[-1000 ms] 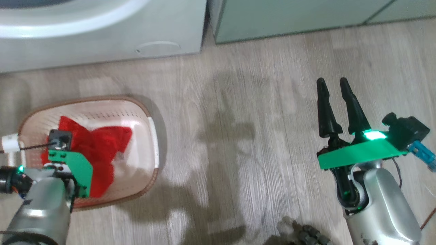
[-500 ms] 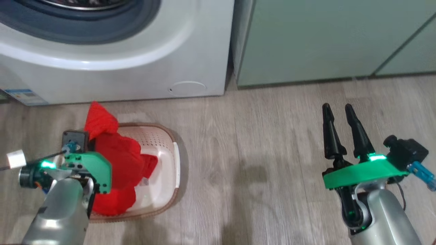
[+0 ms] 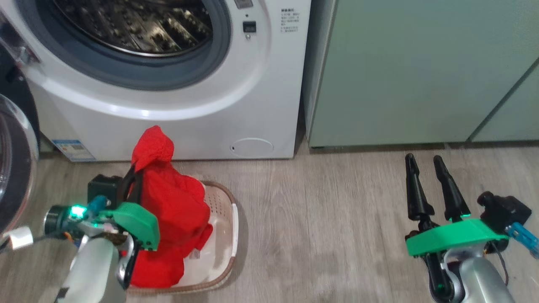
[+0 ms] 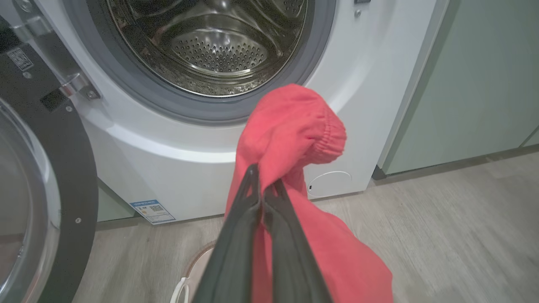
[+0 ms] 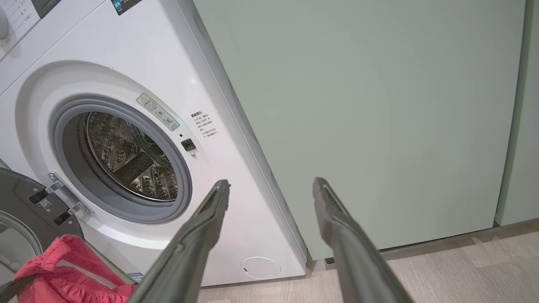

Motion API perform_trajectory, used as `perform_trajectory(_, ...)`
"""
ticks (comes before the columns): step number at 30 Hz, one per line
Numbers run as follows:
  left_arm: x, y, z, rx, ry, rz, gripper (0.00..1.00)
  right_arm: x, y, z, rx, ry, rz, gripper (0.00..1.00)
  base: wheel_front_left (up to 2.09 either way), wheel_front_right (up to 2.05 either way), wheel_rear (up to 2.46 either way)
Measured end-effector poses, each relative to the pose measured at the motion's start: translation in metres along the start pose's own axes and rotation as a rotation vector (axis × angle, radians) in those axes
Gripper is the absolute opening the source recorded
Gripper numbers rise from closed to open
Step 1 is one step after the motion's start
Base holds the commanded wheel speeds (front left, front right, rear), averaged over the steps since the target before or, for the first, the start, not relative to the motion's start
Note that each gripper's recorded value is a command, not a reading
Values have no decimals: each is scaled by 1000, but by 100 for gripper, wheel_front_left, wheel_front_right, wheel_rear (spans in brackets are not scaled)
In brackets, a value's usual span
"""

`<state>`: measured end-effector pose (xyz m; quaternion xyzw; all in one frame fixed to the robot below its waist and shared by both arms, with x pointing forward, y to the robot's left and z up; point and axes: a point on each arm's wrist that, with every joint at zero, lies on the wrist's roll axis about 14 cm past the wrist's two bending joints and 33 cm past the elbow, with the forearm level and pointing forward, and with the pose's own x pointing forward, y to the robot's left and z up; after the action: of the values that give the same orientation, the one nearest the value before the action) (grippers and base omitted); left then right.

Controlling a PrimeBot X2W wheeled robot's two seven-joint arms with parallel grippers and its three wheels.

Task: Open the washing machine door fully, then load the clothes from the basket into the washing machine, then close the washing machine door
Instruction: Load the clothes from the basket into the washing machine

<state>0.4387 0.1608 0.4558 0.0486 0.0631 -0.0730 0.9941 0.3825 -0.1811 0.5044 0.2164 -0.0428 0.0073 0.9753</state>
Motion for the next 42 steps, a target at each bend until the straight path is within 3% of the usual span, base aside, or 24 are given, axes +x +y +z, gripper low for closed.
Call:
perform_trajectory(17, -67, -15, 55, -195, -238, 42, 0, -23, 1, 26, -30, -74, 3, 100, 0, 0, 0)
perform_trajectory(42, -65, -19, 56, -201, -244, 23, 0, -29, -5, 14, -29, -34, -16, 100, 0, 0, 0)
